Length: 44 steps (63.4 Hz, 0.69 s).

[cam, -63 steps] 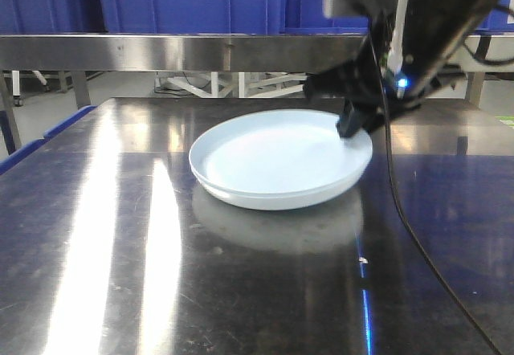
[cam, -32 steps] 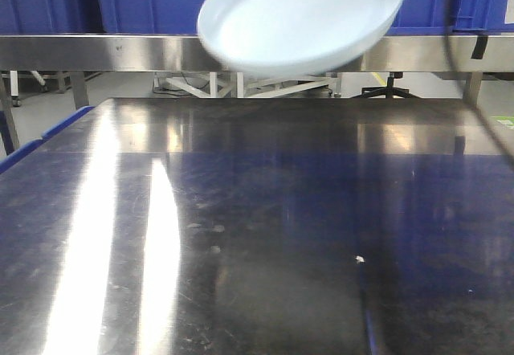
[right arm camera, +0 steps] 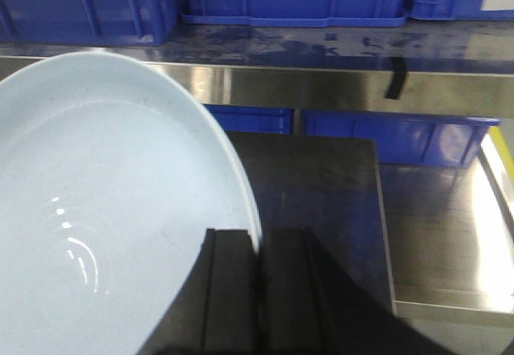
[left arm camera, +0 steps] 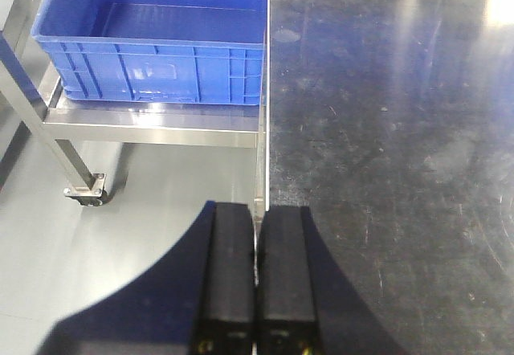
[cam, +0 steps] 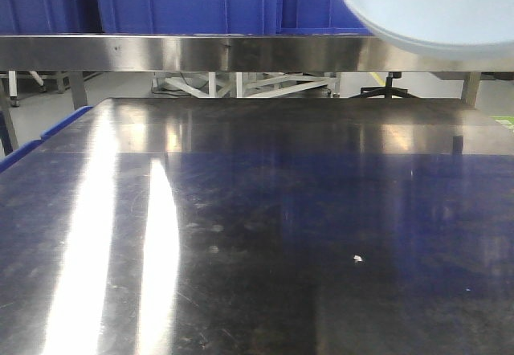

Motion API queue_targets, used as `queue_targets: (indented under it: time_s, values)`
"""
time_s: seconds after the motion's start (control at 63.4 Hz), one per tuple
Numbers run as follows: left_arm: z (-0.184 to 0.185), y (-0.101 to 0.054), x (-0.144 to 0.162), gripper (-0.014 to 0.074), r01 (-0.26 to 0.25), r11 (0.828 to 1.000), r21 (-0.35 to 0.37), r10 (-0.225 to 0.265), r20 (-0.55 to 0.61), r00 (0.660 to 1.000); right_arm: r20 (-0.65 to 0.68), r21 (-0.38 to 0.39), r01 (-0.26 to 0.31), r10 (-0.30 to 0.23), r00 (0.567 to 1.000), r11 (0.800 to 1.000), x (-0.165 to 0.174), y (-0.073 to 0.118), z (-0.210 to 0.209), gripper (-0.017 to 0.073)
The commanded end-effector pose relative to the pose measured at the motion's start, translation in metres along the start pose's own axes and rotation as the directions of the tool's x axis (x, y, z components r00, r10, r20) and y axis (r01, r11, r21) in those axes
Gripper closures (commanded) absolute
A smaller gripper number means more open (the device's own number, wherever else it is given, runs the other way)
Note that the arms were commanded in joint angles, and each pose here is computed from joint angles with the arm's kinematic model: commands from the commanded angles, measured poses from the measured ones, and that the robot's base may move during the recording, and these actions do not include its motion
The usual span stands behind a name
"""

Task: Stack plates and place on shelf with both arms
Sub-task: 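Lift the stacked plates up and away with the right gripper, then drive the base away from the table holding the plates in right gripper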

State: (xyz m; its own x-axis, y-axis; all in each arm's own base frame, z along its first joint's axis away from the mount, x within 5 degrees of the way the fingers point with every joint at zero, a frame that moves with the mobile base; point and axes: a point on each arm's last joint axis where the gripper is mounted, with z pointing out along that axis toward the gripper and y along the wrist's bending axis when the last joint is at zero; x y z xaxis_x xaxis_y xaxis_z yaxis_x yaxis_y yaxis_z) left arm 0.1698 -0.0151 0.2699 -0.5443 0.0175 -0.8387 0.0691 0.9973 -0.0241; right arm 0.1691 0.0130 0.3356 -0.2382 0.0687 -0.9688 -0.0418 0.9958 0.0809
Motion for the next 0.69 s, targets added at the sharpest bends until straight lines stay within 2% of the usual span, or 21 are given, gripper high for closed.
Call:
queue_targets:
  time_s: [0.0,0.189,0.678]
  values:
    - [-0.004,-0.001,-0.015,0.0508,0.006,1.0,0.01,-0.007,0.104,0.995,0.17,-0.011,0.01,-0.008,0.985,1.0,-0.006,-0.002,-0.024,0.0531]
    - [-0.004,-0.001,-0.015,0.0508,0.006,1.0,0.01,-0.007,0.104,0.995,0.207,-0.004,0.007,-0.006,0.978,1.0,0.012,-0.005,-0.045,0.0531]
    - [-0.004,-0.001,-0.015,0.0508,0.006,1.0,0.01,-0.007,0.104,0.995,0.227,-0.004,0.007,-0.006,0.974,1.0,0.012,-0.005,-0.051,0.0531]
